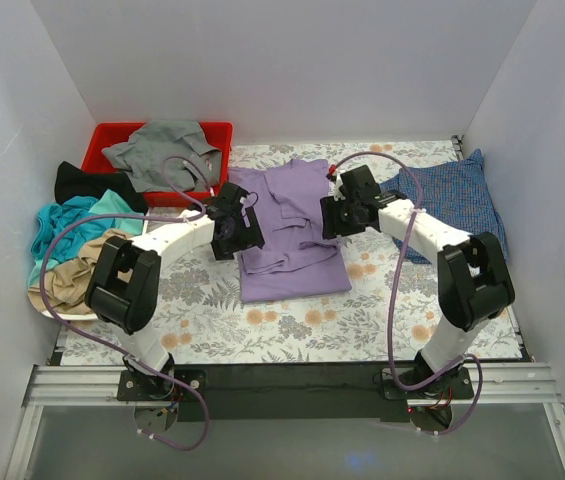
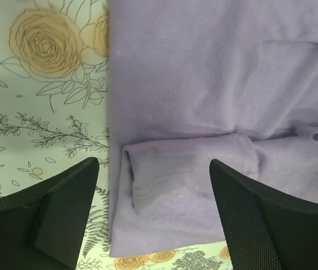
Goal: Fold and stack the t-shirts
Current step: Fold the tshirt
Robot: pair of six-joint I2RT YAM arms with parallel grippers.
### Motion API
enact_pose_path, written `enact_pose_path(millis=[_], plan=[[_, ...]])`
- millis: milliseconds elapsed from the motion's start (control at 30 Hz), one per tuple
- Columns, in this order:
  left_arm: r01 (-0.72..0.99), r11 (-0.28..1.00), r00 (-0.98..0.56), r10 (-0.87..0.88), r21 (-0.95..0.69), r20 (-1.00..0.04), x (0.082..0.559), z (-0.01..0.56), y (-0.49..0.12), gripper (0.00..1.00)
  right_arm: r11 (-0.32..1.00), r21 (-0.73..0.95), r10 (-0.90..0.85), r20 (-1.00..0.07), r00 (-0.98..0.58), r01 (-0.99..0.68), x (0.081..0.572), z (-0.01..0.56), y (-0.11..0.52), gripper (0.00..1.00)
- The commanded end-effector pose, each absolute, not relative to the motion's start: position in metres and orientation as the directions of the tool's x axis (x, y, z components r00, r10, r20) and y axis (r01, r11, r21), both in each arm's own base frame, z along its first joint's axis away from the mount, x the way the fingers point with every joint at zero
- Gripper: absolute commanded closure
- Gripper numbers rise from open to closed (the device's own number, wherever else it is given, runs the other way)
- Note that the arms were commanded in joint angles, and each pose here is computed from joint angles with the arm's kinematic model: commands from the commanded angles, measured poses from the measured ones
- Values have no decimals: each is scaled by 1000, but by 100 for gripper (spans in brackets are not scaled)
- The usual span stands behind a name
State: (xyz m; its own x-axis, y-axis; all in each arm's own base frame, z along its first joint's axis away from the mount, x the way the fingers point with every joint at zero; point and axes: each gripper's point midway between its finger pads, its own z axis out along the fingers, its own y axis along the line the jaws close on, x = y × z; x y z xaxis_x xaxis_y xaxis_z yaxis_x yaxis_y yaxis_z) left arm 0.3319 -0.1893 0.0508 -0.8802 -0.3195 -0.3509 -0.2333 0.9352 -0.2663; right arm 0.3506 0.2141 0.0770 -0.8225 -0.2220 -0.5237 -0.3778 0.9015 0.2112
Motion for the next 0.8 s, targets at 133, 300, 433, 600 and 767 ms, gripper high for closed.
enact_pose_path(millis=[133, 300, 433, 600, 767], plan=[[-5, 876, -894, -220, -483, -391, 333, 118, -230, 22, 848, 296, -184, -613, -769, -439, 346, 120, 229, 40], [53, 790, -961, -126, -610, -247, 297, 110, -257, 30, 810, 391, -182, -541, -821, -438, 318, 107, 238, 43], [49, 780, -979, -87, -623, -186, 279, 94, -260, 34, 811, 396, -194, -511, -837, -430, 307, 96, 236, 43], [39, 788, -989, -57, -615, -136, 265, 76, -262, 35, 818, 399, -211, -461, -862, -414, 295, 81, 233, 44], [20, 807, -995, -40, -590, -89, 259, 57, -261, 35, 828, 391, -226, -425, -877, -403, 291, 69, 232, 44]])
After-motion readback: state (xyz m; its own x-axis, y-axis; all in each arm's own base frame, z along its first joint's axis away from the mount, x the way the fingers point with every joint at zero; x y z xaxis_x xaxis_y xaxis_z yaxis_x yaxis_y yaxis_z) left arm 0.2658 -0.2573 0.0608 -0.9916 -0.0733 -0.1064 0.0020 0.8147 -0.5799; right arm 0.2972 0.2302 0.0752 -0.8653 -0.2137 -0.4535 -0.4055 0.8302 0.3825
